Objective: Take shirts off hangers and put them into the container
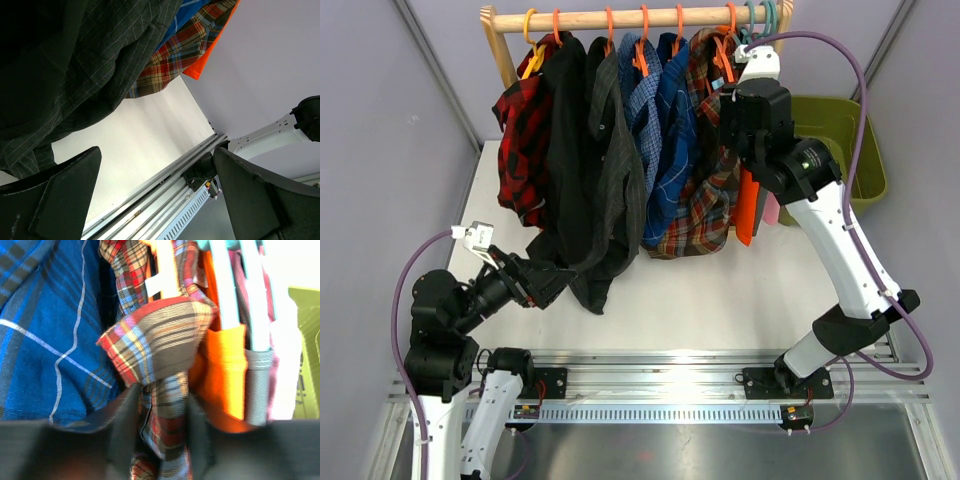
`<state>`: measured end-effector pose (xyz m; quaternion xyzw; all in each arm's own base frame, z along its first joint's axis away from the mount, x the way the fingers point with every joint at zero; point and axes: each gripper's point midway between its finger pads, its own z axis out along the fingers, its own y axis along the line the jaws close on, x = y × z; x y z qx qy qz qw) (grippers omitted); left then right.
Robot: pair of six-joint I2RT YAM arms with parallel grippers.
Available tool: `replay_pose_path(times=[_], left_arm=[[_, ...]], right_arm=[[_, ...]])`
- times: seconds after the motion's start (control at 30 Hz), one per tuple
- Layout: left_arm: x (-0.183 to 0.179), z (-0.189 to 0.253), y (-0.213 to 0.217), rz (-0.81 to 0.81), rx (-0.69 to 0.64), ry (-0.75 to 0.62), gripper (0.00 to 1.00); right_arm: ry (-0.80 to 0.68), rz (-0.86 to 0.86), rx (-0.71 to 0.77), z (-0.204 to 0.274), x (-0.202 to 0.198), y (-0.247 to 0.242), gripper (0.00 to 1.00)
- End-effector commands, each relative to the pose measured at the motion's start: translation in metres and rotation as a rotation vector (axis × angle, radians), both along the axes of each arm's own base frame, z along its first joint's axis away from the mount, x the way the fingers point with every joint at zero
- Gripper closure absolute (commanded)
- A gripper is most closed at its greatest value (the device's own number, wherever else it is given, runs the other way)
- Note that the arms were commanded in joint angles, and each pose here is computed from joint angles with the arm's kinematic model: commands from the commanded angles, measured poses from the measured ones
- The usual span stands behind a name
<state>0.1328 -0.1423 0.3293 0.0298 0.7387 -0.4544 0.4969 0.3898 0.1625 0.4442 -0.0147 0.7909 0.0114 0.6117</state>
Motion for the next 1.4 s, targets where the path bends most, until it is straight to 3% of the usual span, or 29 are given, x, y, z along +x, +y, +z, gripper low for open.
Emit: replay_pose_path(times=[0.0,0.17,0.37,0.87,1.23,1.37], left_arm=[[-0.006,0.011,-0.003,-0.028,-0.019,-0.045,0.01],[-0.006,0.011,-0.003,-0.028,-0.020,-0.044,0.01],[-0.006,0.009,-0.004,-0.031,-0.023,-0.043,0.01],[-0.005,0.009,-0.004,-0.030,-0.017,-0.060,0.01],[-0.001,0.025,-0.009,-0.061,-0.051,-0.107,0.01],[0.003,0.026,-0.011,-0.077,-0.076,-0.098,0.01]], right_arm=[[-0.070,-0.007,0.057,0.029,-0.013,-0.012,0.67],[-0.046,0.002,0.049,0.024,-0.015,-0.012,1.00],[-0.064,0.033,0.058,0.030,-0.018,-0.010,1.00],[-0.397,0.118,0.134,0.125,-0.047,-0.019,1.00],[-0.392,0.170,0.184,0.107,-0.137,-0.055,1.00],[-0.418,0.113,0.133,0.093,-0.126,-0.061,1.00]])
